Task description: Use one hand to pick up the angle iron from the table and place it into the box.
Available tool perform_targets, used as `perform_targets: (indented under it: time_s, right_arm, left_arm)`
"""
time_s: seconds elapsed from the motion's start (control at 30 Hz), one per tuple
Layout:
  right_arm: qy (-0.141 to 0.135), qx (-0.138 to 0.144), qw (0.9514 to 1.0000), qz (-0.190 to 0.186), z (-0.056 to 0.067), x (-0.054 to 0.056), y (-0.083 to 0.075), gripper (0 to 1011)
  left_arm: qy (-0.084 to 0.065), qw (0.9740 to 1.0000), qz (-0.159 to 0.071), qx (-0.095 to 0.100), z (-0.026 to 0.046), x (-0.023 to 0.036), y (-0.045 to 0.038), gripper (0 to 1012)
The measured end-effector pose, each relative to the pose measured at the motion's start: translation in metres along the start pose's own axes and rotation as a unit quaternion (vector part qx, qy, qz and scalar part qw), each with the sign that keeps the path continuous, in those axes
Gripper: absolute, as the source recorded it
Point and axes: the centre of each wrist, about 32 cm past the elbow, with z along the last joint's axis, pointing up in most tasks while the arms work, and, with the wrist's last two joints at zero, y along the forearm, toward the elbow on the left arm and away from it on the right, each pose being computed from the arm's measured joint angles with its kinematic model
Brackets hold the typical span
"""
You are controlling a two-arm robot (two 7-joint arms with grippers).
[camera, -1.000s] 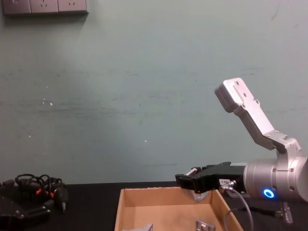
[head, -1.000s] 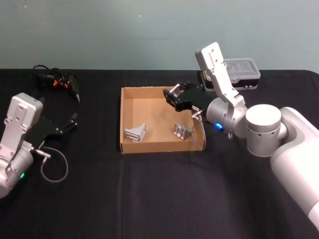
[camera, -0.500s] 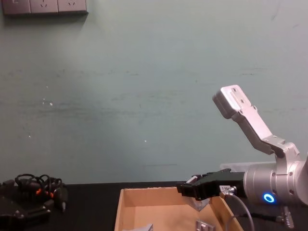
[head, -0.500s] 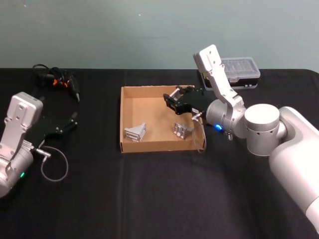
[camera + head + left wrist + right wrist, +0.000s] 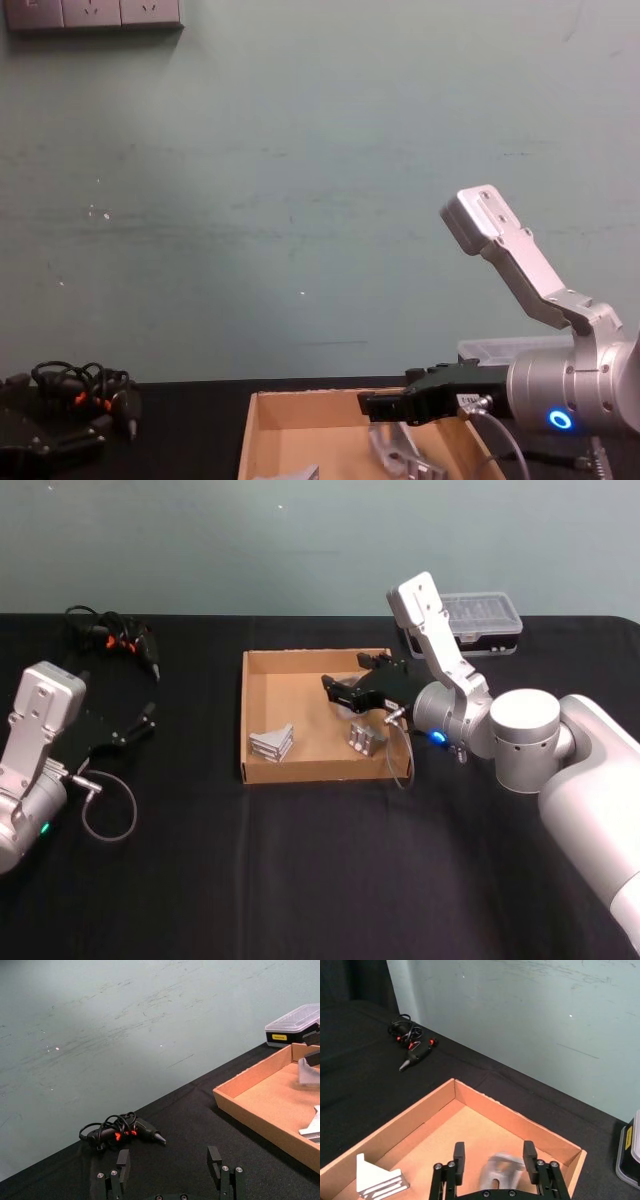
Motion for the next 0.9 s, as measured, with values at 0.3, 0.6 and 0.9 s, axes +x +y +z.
perform_targets:
  time_s: [0.3,0.6,0.9]
  right_arm:
    - [-0.007,0.012,0.9999,-0.005,0.000,-0.001,-0.004,978]
    - [-0.022,0.051,0.9980,-0.032,0.002,-0.008,-0.025,1000]
    - [-0.062,0.088,0.9889,-0.102,-0.010,-0.020,-0.062,1000]
  left_arm:
    - [0.000,1.0000,0.000,0.000,0.0000,0.0000,0.0000,1011]
    - [0.000,1.0000,0.000,0.000,0.0000,0.0000,0.0000,1011]
    - [0.000,1.0000,0.000,0.000,-0.0001,0.0000,0.0000,1011]
